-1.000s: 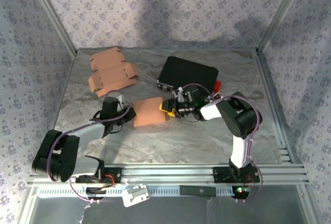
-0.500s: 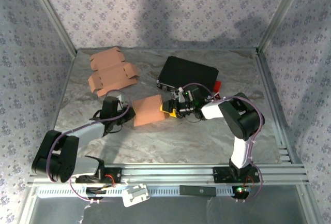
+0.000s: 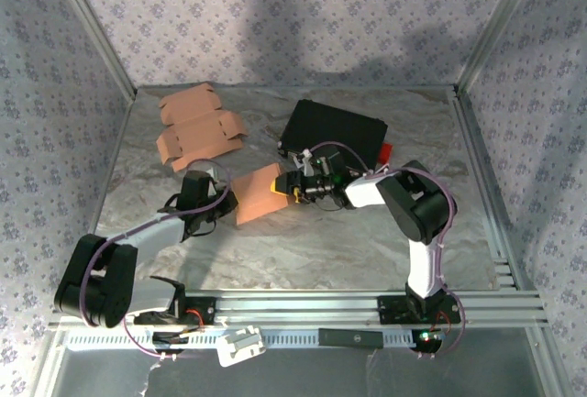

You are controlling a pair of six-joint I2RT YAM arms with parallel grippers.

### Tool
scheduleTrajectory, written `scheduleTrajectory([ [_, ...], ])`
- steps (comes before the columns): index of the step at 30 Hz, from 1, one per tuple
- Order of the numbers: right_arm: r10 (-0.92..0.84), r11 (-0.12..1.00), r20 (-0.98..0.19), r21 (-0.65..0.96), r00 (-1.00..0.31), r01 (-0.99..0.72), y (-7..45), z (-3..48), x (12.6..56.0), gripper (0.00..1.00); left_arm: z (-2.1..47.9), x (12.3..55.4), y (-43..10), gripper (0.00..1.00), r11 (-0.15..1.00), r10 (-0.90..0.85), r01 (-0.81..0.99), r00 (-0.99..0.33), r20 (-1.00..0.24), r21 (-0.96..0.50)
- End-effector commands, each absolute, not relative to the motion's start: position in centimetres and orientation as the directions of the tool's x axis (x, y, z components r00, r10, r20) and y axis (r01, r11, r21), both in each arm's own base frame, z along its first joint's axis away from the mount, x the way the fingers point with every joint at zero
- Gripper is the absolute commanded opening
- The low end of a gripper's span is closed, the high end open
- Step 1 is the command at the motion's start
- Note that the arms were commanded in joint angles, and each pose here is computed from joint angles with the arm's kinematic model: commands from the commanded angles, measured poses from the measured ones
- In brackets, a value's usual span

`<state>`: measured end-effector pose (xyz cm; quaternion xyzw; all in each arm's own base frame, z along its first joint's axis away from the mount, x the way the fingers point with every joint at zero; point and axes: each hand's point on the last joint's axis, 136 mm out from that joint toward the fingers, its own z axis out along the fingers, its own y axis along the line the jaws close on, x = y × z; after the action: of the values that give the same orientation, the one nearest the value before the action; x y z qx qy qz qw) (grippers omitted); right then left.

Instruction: Fold the paper box

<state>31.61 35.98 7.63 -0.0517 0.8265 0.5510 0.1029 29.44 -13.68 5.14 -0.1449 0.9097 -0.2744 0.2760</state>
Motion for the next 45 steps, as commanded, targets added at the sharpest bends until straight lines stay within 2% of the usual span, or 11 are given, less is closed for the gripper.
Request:
scheduleTrajectory([
  [1, 0.029, 0.347, -0.225, 0.916, -0.974, -0.202, 37.0, 8.5, 32.1, 0.58, 0.7, 25.7, -11.4, 0.00, 0.866, -0.389, -0.230, -0.868, -0.310, -0.443],
  [3, 0.043, 0.347, -0.215, 0.919, -0.976, -0.188, 37.0, 8.6, 32.2, 0.55, 1.1, 25.8, -11.5, 0.02, 0.863, -0.390, -0.224, -0.865, -0.316, -0.453],
  [5, 0.068, 0.334, -0.204, 0.927, -0.977, -0.170, 36.7, 8.9, 32.3, 0.53, 2.2, 26.2, -11.8, 0.19, 0.849, -0.405, -0.217, -0.853, -0.330, -0.481],
  [7, 0.114, 0.332, -0.164, 0.936, -0.980, -0.118, 36.1, 9.0, 32.6, 0.48, 3.8, 26.5, -12.1, 0.46, 0.821, -0.439, -0.216, -0.831, -0.341, -0.529],
  [8, 0.135, 0.327, -0.141, 0.941, -0.981, -0.090, 35.9, 9.0, 32.7, 0.46, 4.6, 26.7, -12.4, 0.53, 0.800, -0.458, -0.216, -0.823, -0.337, -0.560],
  [13, 0.271, 0.264, 0.060, 0.955, -0.961, 0.134, 34.7, 8.4, 33.0, 0.42, 8.7, 28.5, -13.2, 0.74, 0.664, -0.577, -0.259, -0.774, -0.261, -0.701],
  [21, 0.449, 0.117, 0.418, 0.848, -0.790, 0.516, 32.6, 7.0, 32.2, 0.41, 9.0, 31.0, -14.4, 0.77, 0.351, -0.748, -0.438, -0.663, 0.034, -0.828],
  [29, 0.499, 0.107, 0.517, 0.760, -0.695, 0.641, 31.9, 7.0, 31.0, 0.42, 8.6, 32.6, -15.8, 0.80, 0.119, -0.785, -0.556, -0.560, 0.265, -0.823],
  [30, 0.506, 0.096, 0.529, 0.751, -0.682, 0.654, 31.7, 7.1, 31.0, 0.43, 8.4, 32.5, -16.0, 0.84, 0.101, -0.785, -0.576, -0.547, 0.290, -0.811],
  [33, 0.500, 0.077, 0.559, 0.732, -0.661, 0.677, 31.9, 7.3, 31.0, 0.44, 8.0, 32.0, -16.8, 0.83, 0.079, -0.784, -0.611, -0.526, 0.329, -0.788],
  [45, 0.517, 0.045, 0.619, 0.670, -0.591, 0.741, 31.8, 7.6, 30.3, 0.45, 7.8, 32.6, -18.7, 0.64, 0.029, -0.792, -0.634, -0.486, 0.369, -0.773],
])
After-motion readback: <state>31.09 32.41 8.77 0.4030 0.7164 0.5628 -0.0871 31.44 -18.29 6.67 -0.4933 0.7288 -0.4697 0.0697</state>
